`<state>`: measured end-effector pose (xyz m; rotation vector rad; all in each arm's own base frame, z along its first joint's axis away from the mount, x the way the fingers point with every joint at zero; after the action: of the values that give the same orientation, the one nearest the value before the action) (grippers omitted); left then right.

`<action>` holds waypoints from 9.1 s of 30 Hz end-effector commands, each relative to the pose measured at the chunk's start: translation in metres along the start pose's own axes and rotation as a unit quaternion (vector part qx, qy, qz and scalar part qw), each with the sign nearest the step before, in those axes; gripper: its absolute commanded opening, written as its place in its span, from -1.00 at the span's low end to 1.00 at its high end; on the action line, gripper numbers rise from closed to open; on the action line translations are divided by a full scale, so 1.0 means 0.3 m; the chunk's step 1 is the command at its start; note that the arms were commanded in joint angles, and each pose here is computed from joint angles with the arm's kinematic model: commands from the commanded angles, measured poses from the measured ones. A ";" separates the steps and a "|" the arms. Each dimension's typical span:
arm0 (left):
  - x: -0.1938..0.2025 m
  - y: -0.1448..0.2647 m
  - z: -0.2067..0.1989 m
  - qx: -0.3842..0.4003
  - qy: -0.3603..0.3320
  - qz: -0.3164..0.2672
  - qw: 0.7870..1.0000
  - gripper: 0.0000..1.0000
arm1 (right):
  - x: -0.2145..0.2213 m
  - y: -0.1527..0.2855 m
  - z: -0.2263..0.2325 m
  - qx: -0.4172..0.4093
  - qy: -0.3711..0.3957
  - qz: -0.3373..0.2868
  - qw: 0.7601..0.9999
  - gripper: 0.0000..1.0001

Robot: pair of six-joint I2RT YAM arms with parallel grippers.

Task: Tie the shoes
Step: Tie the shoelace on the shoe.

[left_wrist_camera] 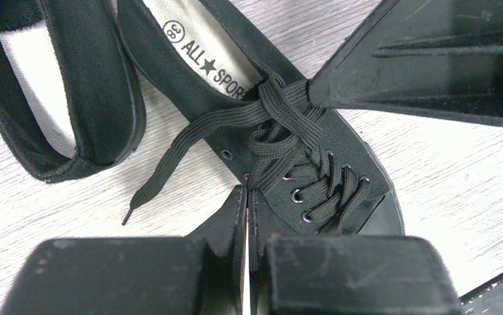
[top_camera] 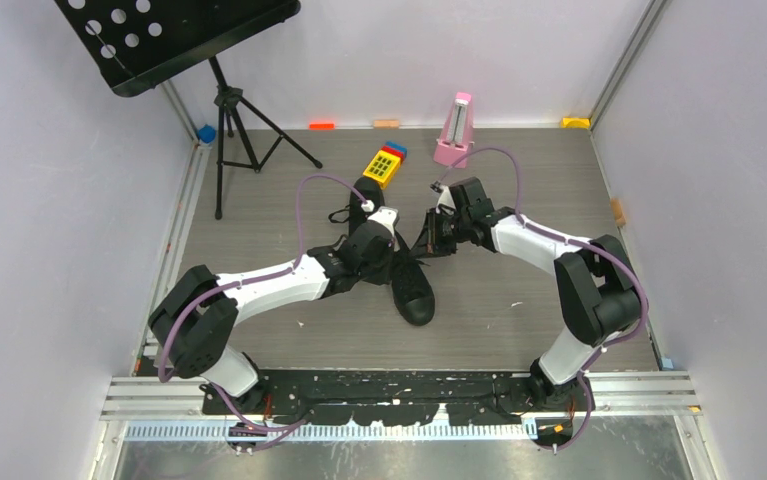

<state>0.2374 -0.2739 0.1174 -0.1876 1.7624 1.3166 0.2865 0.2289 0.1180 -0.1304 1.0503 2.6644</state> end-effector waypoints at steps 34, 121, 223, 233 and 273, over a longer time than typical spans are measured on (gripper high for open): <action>0.031 -0.079 0.050 -0.072 0.028 0.012 0.997 -1.00 | -0.030 0.058 -0.176 0.159 0.041 -0.130 0.978 -0.99; -0.131 0.030 0.014 0.020 -0.052 -0.037 0.998 -1.00 | 0.064 0.085 0.052 -0.009 0.182 -0.078 0.980 -0.25; -0.257 -0.006 -0.020 0.111 -0.158 0.018 0.981 -0.06 | 0.135 0.126 -0.053 0.029 0.156 -0.032 0.987 -1.00; -0.230 -0.028 -0.021 0.123 -0.154 0.050 0.979 -0.24 | 0.134 0.125 -0.052 0.028 0.157 -0.031 0.987 -1.00; -0.181 -0.040 0.029 0.135 -0.100 0.028 0.985 -1.00 | 0.071 0.184 -0.219 0.223 0.063 -0.086 0.969 -0.45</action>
<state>0.2786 -0.2875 0.1245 0.2230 1.7696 1.1637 0.2387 0.1438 0.0887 -0.2509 1.6044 2.2028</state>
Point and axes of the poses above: each gripper's point midway between its finger pads, its own y axis back along the fingers, its own z axis along the line the jaws close on, x = y × z, the point moved 5 cm from there along y, back along the fingers, and after that the axes turned 15 degrees about -y, right-handed, at the moved point
